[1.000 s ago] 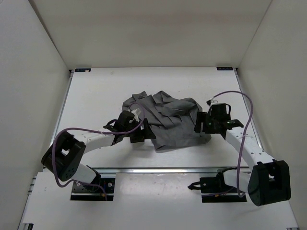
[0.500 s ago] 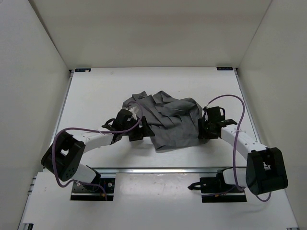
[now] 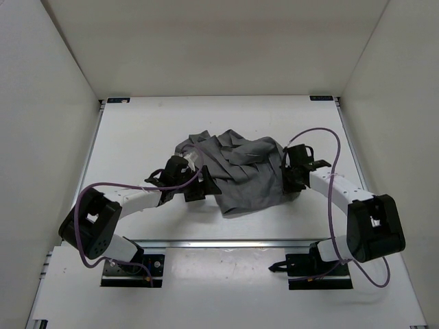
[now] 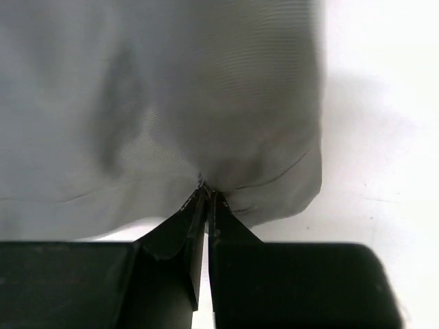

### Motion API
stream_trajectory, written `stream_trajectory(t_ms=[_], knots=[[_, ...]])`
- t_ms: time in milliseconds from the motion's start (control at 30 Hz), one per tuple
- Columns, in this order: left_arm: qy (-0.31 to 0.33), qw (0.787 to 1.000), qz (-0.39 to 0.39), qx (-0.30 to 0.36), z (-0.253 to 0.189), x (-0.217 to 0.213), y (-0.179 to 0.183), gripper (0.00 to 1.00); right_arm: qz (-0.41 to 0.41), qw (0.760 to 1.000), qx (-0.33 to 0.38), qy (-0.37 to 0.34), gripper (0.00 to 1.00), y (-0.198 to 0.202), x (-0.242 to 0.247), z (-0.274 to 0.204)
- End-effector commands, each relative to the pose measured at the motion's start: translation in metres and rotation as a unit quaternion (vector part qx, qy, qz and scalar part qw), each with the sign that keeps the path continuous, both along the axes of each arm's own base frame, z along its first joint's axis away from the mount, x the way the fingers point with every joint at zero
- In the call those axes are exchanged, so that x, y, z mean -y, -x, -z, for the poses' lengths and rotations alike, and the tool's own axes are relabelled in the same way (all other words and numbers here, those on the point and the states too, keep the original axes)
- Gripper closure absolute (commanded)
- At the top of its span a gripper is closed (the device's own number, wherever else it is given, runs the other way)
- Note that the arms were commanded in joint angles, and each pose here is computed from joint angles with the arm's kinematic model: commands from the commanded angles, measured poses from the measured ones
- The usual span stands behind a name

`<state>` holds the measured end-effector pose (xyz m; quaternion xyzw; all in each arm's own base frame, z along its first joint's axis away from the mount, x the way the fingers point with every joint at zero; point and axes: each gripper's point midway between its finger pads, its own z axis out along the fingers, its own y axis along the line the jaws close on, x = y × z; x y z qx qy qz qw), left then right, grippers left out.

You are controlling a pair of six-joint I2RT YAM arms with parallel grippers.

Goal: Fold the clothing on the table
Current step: Flatten the skirt out

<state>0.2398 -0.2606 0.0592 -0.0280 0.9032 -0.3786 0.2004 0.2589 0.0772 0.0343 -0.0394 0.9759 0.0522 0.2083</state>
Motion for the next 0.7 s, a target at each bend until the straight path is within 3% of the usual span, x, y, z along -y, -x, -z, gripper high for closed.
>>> stream_trajectory(t_ms=[0, 167, 333, 433, 667], knots=[[0.034, 0.999, 0.002, 0.015, -0.014, 0.011, 0.002, 0.05, -0.021, 0.995, 0.087, -0.036, 1.00, -0.045, -0.032, -0.068], [0.080, 0.996, -0.028, -0.005, -0.014, 0.023, 0.008, 0.05, -0.042, 0.984, 0.151, -0.082, 1.00, -0.079, -0.064, -0.146], [0.090, 0.993, -0.077, -0.016, -0.006, 0.025, 0.002, 0.05, -0.064, 0.985, 0.132, -0.088, 1.00, -0.073, -0.079, -0.146], [0.129, 0.985, -0.113, -0.022, -0.008, 0.031, -0.003, 0.06, -0.080, 0.984, 0.125, -0.095, 1.00, -0.063, -0.093, -0.146], [0.156, 0.973, -0.161, -0.059, 0.005, 0.046, -0.002, 0.08, -0.079, 0.975, 0.176, -0.115, 1.00, -0.073, -0.099, -0.190]])
